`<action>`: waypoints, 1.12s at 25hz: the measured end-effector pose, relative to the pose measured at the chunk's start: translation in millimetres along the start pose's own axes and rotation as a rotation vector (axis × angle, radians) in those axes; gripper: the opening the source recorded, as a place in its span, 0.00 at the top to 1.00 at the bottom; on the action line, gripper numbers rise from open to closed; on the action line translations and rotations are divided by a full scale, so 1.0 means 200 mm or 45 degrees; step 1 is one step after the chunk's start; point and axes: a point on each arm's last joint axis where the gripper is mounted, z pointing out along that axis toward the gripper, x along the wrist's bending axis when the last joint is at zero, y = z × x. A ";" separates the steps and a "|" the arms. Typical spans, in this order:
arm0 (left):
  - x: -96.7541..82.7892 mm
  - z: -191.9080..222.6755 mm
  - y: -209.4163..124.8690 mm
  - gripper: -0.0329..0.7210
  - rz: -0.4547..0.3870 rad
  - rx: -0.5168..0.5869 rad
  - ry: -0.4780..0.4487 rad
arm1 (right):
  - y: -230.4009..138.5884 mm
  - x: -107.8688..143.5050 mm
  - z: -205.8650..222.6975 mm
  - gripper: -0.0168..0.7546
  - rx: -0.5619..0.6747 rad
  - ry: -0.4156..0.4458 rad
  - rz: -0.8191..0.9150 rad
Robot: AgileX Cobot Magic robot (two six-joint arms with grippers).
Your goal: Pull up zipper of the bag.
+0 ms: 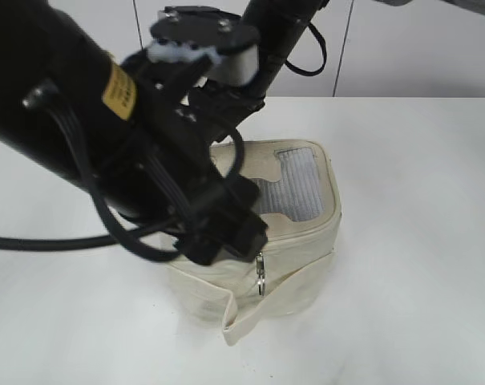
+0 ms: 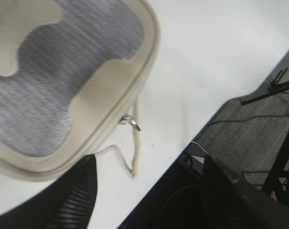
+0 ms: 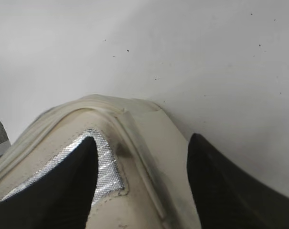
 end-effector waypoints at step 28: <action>0.68 0.00 0.48 0.27 0.073 -0.257 0.325 | -0.25 -0.38 -0.72 0.39 -0.210 -0.385 0.493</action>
